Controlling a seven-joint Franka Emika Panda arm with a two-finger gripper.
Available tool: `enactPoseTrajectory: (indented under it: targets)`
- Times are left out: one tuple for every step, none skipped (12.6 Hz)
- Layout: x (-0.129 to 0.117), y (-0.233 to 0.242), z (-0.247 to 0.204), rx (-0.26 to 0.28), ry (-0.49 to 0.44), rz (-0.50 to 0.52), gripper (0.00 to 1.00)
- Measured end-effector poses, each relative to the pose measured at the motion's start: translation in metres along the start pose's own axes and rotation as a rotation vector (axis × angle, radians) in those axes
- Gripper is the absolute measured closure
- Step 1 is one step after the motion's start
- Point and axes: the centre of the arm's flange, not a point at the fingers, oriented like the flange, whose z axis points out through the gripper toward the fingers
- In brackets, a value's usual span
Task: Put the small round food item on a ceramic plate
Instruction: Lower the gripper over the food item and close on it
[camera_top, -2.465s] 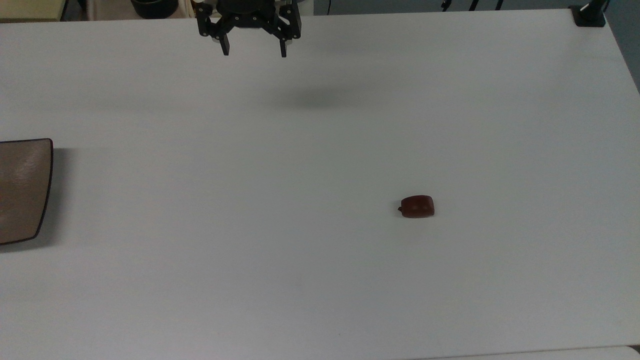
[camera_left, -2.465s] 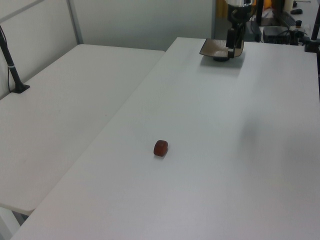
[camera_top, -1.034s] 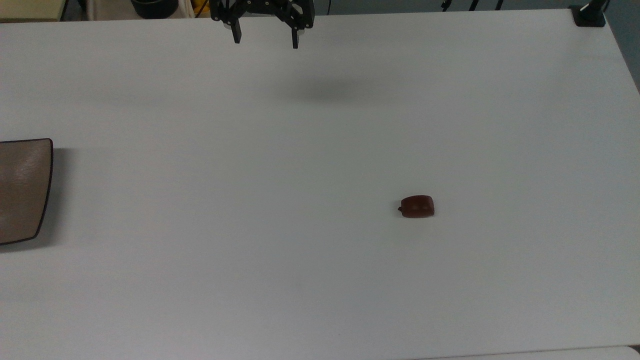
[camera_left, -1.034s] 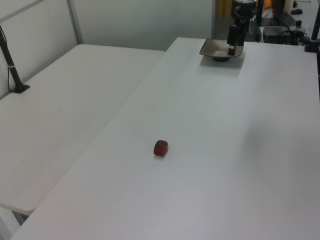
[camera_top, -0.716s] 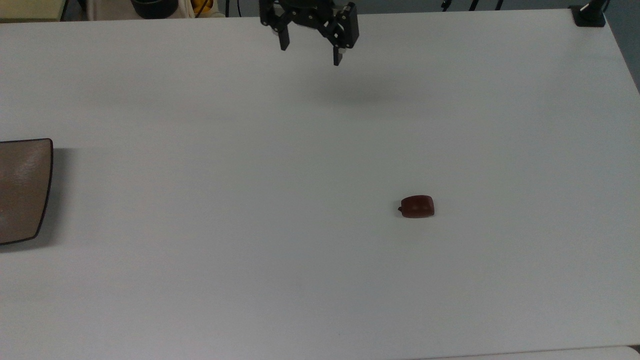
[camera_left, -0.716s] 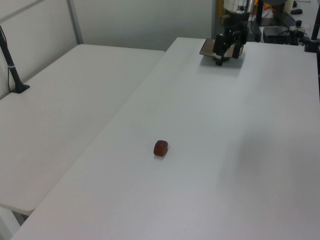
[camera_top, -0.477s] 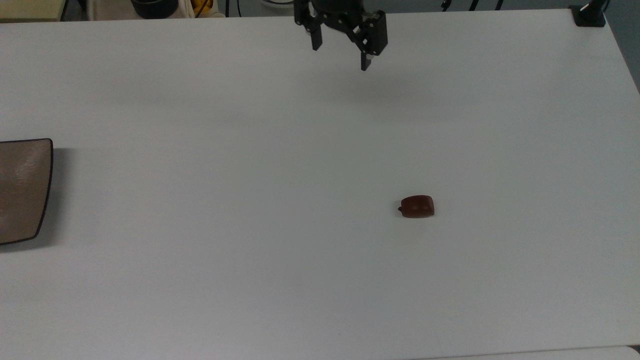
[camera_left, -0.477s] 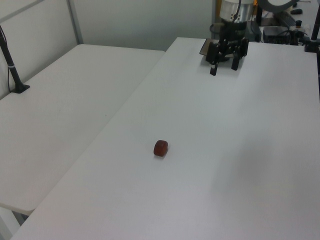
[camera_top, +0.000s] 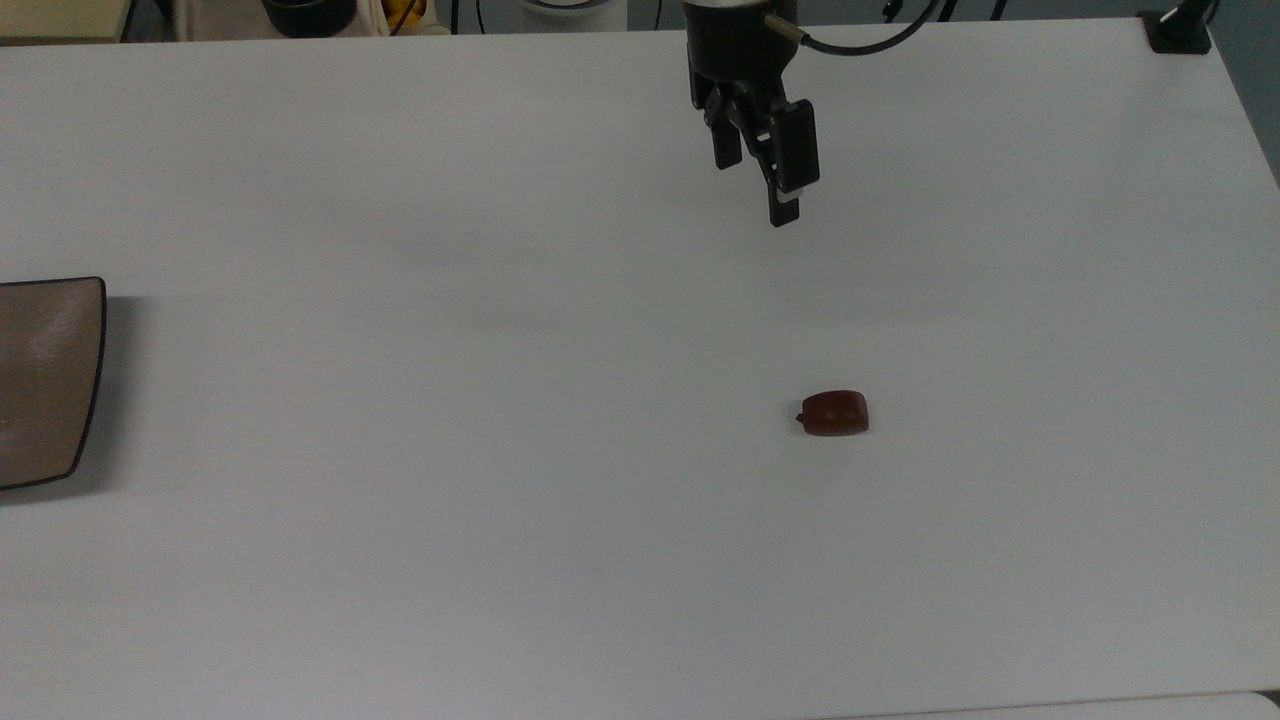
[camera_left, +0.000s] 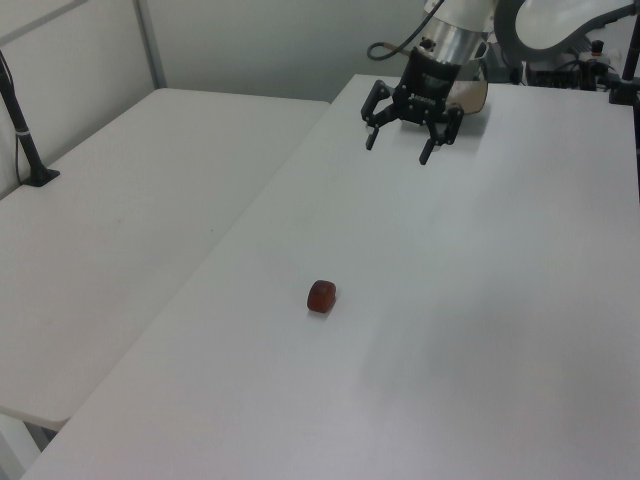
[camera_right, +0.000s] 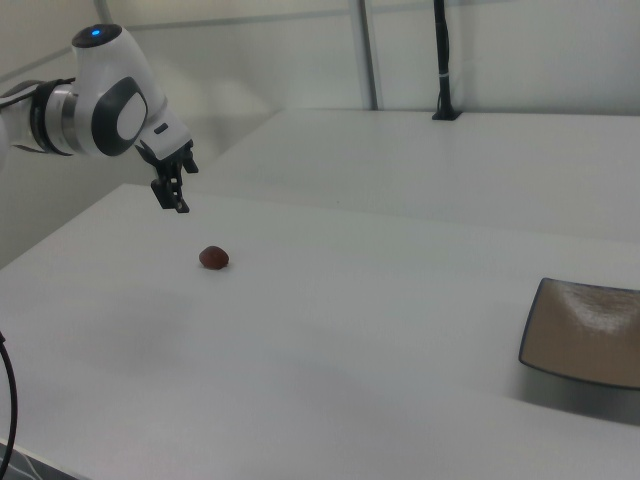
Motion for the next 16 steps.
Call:
enactPoseTrajectory:
  targets:
    - [0.0, -0.004, 0.008, 0.031, 0.001, 0.061, 0.0]
    - [0.001, -0.006, 0.015, 0.048, 0.0, 0.096, 0.0]
    - [0.001, -0.008, 0.024, 0.056, 0.0, 0.117, 0.0]
    - [-0.001, -0.009, 0.036, 0.053, 0.0, 0.123, 0.0]
    - [-0.006, -0.011, 0.055, 0.039, -0.003, 0.122, 0.0]
    - [-0.009, -0.013, 0.068, 0.029, -0.007, 0.118, 0.0]
    - [-0.012, -0.017, 0.08, 0.021, -0.012, 0.112, 0.0]
    - [-0.016, -0.021, 0.091, 0.015, -0.021, 0.105, 0.0]
    - [-0.02, -0.028, 0.105, 0.01, -0.029, 0.097, 0.0]
    - [-0.022, -0.032, 0.117, 0.005, -0.034, 0.094, 0.0]
    - [-0.025, -0.034, 0.129, -0.005, -0.039, 0.088, 0.0]
    - [-0.027, -0.034, 0.14, -0.014, -0.038, 0.077, 0.0]
    - [-0.028, -0.036, 0.149, -0.019, -0.04, 0.071, 0.0]
    - [-0.029, -0.038, 0.155, -0.02, -0.042, 0.068, 0.0]
    - [-0.03, -0.043, 0.165, -0.019, -0.042, 0.058, 0.0]
    - [-0.032, -0.045, 0.172, -0.021, -0.043, 0.052, 0.0]
